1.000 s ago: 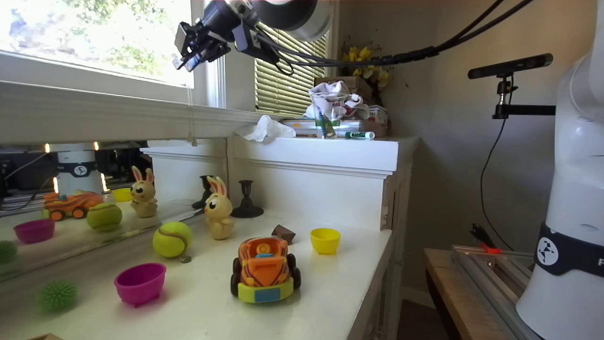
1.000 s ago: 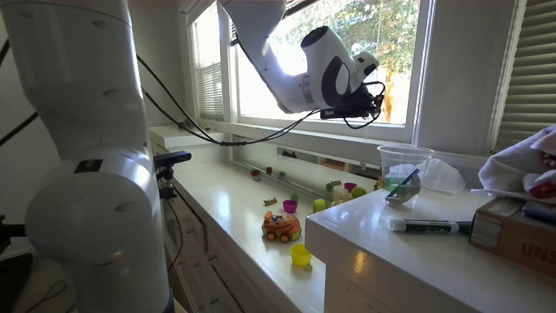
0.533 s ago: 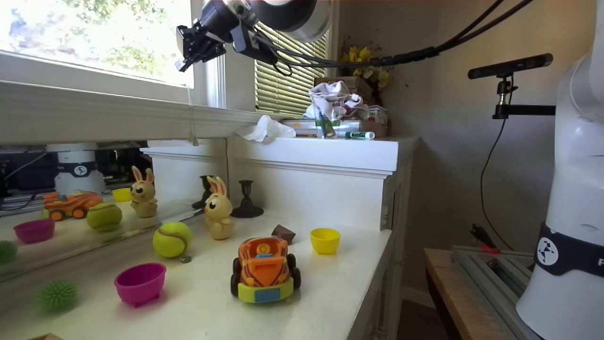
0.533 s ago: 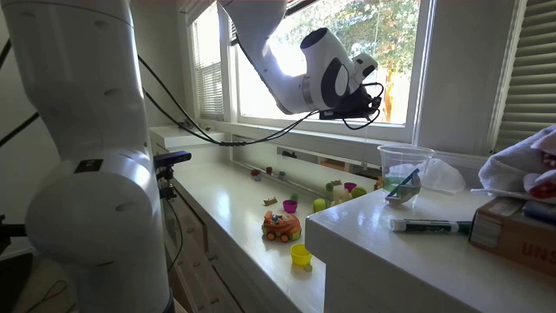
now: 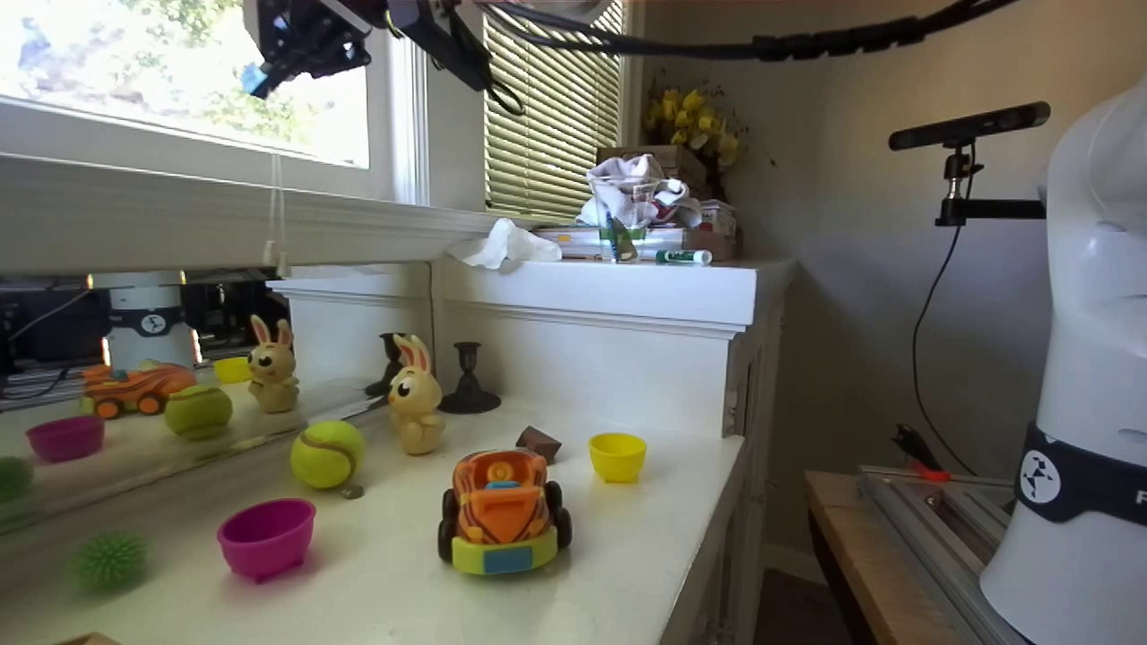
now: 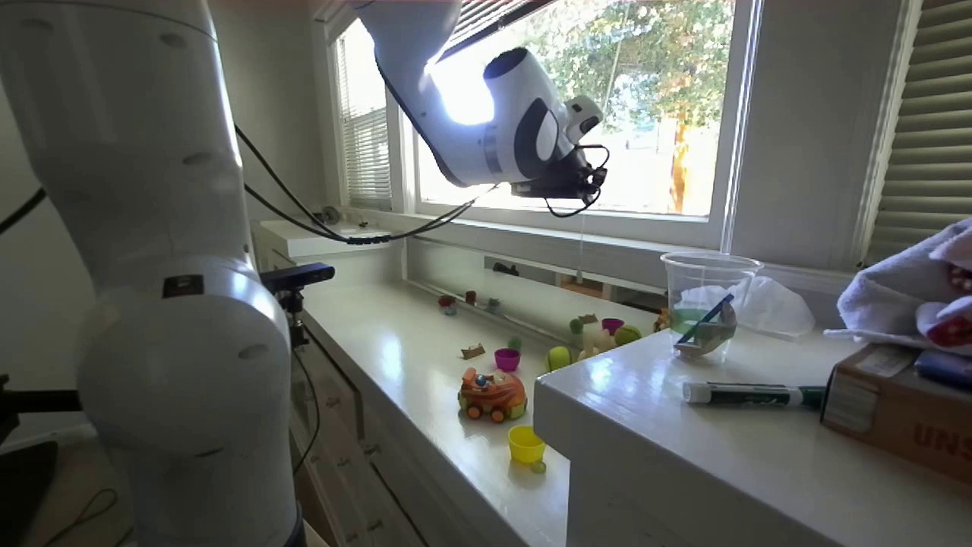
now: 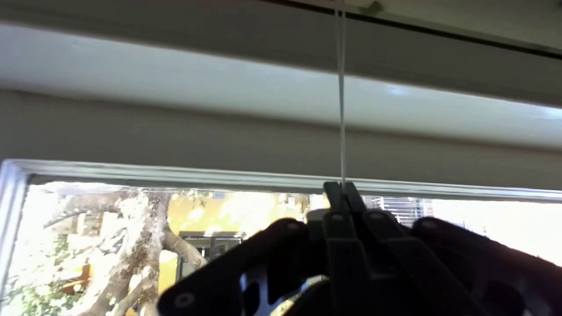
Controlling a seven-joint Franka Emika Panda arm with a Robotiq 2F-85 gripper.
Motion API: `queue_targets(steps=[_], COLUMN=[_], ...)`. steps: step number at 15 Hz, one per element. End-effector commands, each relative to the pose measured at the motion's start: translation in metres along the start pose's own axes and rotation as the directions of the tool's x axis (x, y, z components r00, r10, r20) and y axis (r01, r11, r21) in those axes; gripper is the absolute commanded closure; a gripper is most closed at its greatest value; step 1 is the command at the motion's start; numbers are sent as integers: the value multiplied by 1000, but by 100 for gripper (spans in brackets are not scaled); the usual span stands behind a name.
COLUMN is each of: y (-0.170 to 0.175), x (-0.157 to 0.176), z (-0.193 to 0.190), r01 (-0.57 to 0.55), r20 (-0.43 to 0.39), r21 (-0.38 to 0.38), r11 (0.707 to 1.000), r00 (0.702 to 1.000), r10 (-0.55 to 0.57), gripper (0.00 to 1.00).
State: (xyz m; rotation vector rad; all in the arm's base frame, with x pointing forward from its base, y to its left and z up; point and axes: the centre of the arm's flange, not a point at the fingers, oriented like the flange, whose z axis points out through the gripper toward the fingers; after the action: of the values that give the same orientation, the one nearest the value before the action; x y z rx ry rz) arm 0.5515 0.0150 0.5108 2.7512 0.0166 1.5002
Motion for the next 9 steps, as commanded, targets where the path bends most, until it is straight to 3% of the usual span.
queue_targets(steps=[1,5,9], y=[-23,-59,-78], x=[-8,-13,-22], z=[-25,-26,-26], r01=[-51,-104,-130], r20=[52,98,196], r21=[82,170,195], r11=[995,980,972], r00=[998,991,976], r10=[47,88,91], gripper=[100,100,100])
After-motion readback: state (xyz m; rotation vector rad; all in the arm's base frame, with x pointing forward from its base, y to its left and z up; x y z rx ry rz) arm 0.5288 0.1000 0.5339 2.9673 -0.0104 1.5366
